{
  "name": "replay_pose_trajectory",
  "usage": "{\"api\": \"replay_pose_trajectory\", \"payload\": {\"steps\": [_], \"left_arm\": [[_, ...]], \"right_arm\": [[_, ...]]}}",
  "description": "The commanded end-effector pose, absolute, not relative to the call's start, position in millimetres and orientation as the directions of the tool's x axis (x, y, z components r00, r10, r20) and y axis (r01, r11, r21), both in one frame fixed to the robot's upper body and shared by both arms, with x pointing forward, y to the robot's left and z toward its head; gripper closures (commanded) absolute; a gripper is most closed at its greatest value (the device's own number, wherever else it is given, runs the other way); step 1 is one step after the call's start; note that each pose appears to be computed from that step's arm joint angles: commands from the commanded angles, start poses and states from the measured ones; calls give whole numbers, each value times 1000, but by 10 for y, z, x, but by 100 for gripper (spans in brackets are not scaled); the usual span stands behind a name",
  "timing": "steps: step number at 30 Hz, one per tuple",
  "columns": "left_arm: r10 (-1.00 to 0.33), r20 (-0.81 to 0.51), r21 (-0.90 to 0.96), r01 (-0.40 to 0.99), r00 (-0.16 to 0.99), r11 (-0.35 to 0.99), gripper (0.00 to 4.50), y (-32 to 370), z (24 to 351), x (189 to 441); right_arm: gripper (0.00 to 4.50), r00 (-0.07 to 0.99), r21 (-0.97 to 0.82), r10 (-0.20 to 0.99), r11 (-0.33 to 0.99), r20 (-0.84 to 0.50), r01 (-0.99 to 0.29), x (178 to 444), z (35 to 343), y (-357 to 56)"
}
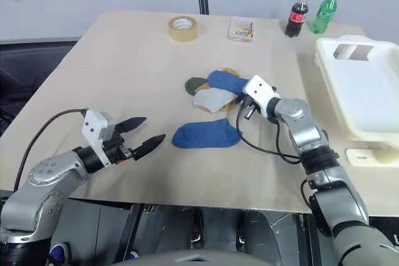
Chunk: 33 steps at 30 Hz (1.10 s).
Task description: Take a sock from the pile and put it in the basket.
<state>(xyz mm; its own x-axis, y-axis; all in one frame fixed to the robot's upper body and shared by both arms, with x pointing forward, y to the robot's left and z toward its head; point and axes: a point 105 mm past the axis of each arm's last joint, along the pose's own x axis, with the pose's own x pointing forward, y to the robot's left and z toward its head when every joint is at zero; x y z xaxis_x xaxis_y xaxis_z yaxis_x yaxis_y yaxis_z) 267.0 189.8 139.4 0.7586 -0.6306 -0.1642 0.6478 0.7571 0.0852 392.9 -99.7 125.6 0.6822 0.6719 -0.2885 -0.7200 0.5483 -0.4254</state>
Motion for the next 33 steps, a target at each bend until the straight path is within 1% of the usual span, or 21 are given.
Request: {"api": "replay_pose_trajectory", "payload": {"steps": [1, 2, 3, 14, 22, 23, 24, 25, 26, 27, 33], "left_arm": [[-654, -148, 108, 670, 742, 735, 4, 1836, 1434, 2713], [-656, -149, 108, 672, 740, 733, 4, 1830, 1431, 2722], [-657, -149, 109, 672, 739, 732, 4, 1831, 1432, 2728], [-655, -150, 112, 671, 740, 733, 4, 1862, 1416, 2690], [-655, -154, 123, 672, 740, 730, 4, 1880, 1415, 2690], [-655, -157, 124, 673, 739, 729, 4, 1878, 1410, 2688], [-656, -158, 125, 674, 738, 728, 4, 1878, 1407, 2686], [-656, -158, 125, 674, 738, 728, 4, 1876, 1407, 2687], [-656, -158, 126, 674, 738, 728, 4, 1877, 1407, 2690], [-656, -158, 126, 674, 738, 728, 4, 1877, 1407, 2691], [-656, -157, 130, 674, 738, 727, 4, 1881, 1409, 2695]], "right_arm": [[385, 662, -430, 698, 527, -273, -733, 3922, 1305, -915], [352, 664, -441, 695, 522, -276, -730, 3930, 1286, -910], [305, 673, -445, 688, 531, -270, -721, 3940, 1289, -917], [305, 703, -455, 670, 562, -239, -691, 3910, 1407, -1038], [305, 703, -446, 666, 565, -251, -694, 3884, 1393, -1077], [344, 704, -441, 665, 568, -252, -694, 3888, 1388, -1079], [359, 704, -438, 664, 570, -252, -695, 3889, 1385, -1081], [394, 705, -436, 663, 572, -253, -695, 3892, 1381, -1081], [440, 704, -434, 663, 573, -254, -696, 3893, 1375, -1081], [447, 704, -433, 663, 573, -254, -696, 3893, 1372, -1081], [447, 690, -425, 675, 561, -262, -710, 3867, 1358, -1074]]}}
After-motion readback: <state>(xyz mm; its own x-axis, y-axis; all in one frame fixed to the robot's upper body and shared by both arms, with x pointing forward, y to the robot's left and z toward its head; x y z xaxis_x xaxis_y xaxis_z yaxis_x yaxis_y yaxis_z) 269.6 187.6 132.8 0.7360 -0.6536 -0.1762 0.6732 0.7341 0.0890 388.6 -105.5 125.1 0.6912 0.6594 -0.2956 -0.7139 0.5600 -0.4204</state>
